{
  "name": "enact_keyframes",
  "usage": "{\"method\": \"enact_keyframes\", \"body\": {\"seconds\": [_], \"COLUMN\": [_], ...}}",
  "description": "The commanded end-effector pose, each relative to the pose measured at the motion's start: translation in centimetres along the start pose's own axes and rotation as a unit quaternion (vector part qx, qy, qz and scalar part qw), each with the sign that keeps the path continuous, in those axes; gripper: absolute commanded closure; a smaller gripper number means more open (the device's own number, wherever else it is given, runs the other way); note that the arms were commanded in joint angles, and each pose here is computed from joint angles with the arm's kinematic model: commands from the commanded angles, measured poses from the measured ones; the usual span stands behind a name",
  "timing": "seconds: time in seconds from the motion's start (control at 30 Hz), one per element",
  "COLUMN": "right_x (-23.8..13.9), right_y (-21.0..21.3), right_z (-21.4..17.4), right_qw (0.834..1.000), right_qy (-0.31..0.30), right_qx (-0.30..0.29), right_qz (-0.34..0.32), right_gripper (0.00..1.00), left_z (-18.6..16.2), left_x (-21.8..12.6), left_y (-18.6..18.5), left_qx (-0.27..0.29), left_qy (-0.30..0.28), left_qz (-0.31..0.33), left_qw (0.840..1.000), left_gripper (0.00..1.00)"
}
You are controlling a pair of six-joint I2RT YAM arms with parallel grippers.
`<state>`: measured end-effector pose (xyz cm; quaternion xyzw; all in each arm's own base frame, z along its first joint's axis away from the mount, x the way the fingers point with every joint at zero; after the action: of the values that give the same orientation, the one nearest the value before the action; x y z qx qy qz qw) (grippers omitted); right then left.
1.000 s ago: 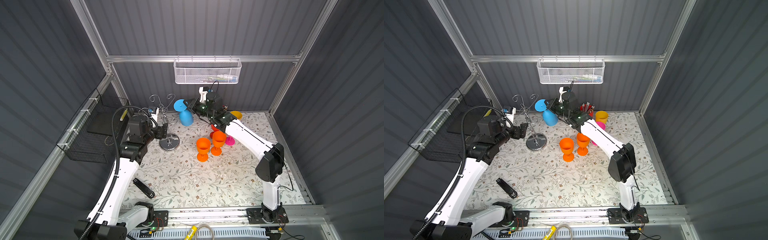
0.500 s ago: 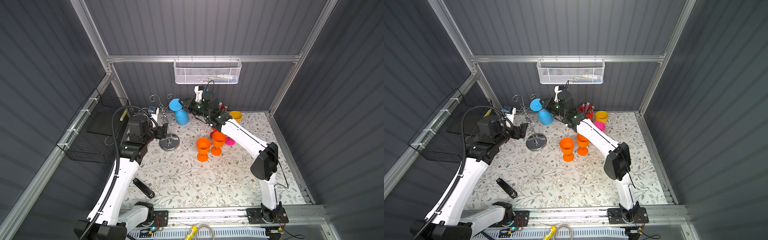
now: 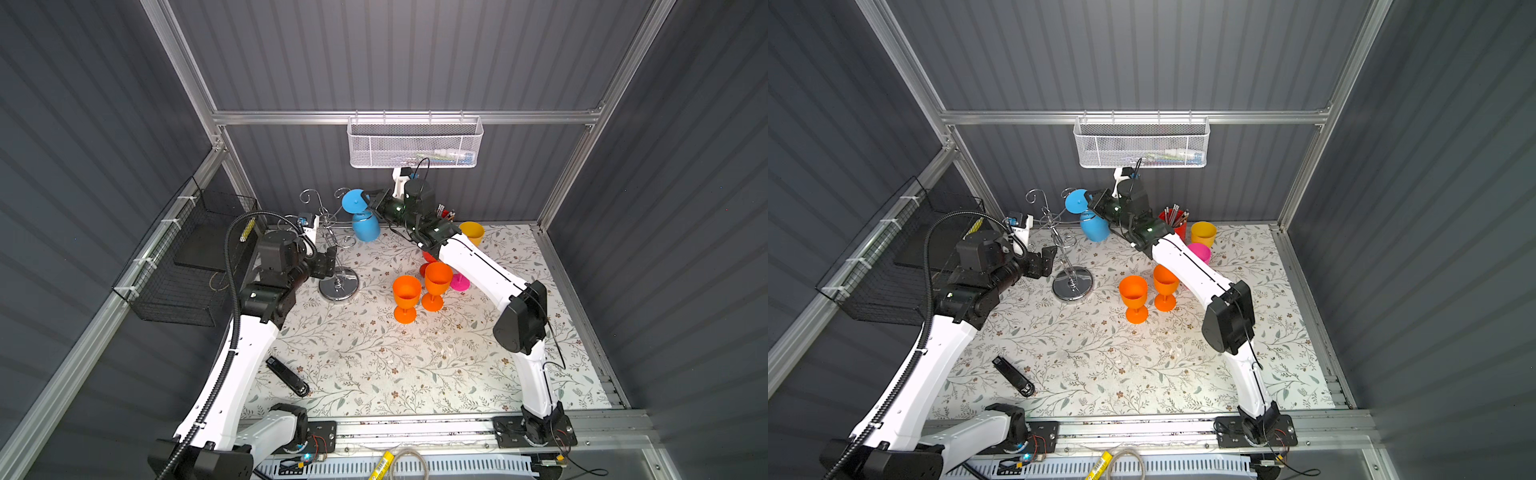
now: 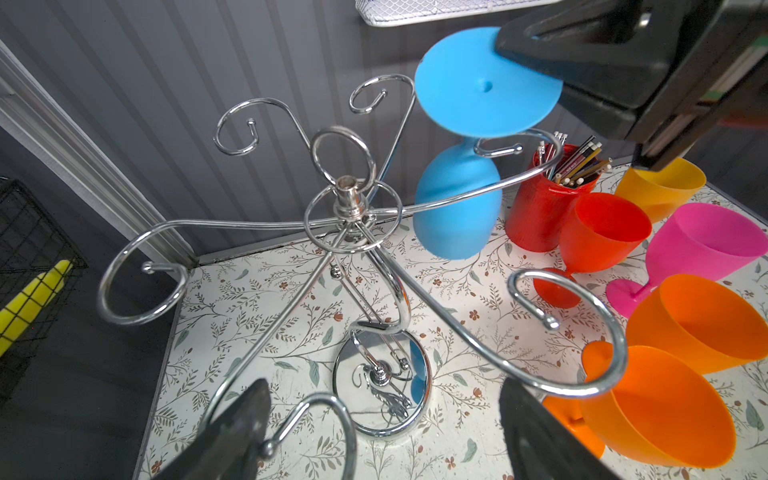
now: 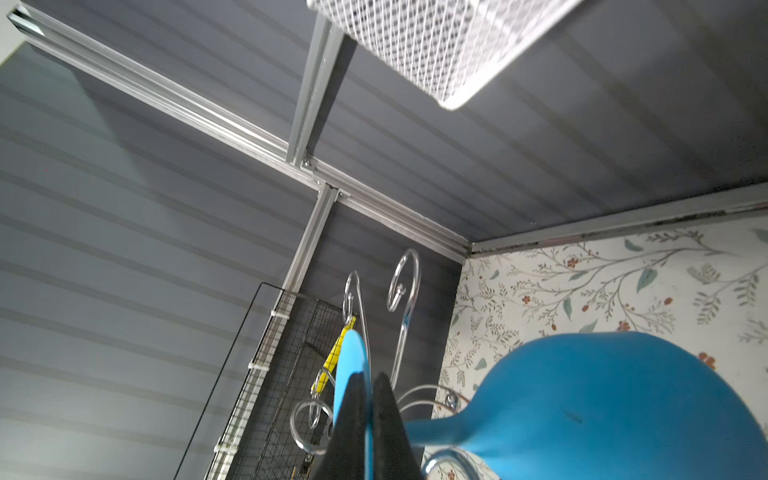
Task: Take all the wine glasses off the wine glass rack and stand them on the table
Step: 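Lift the blue glass off the rack hook with the right gripper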
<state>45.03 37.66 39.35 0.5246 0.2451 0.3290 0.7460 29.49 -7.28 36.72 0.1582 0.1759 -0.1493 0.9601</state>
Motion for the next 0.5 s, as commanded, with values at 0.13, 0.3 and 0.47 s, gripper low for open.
{"method": "enact_keyframes", "body": {"seconds": [0.13,0.3,0.47], "right_x": [-1.8,-4.2,-7.9], "right_y": [2.3,2.3,3.4], "right_z": [4.1,5.3,5.3], "right_qw": [0.997,0.995,0.991], "right_qy": [-0.061,-0.079,-0.092], "right_qx": [-0.028,-0.043,-0.089], "right_qz": [0.043,0.043,0.043], "right_gripper": [1.0,1.0,1.0], "left_z": [-2.6,-2.5,-1.9], "left_x": [1.1,1.0,0.5], "left_y": [-1.5,-1.5,-1.3], "left_qx": [0.003,0.003,0.001], "left_qy": [0.06,0.058,0.051], "left_qz": [-0.037,-0.035,-0.033], "left_qw": [0.998,0.998,0.998], "left_gripper": [0.14,0.12,0.1]}}
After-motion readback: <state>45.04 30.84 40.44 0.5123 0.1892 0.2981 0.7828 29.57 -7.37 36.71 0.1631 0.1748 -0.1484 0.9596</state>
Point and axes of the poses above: each gripper's point midway between its finger pads, its own x axis out along the fingers, its own y axis along the line the jaws close on, z = x × y, the point moved 7 cm from there along -x, back along the fingers, and after that the axes turned 11 degrees about x, right-handed, at the moved point
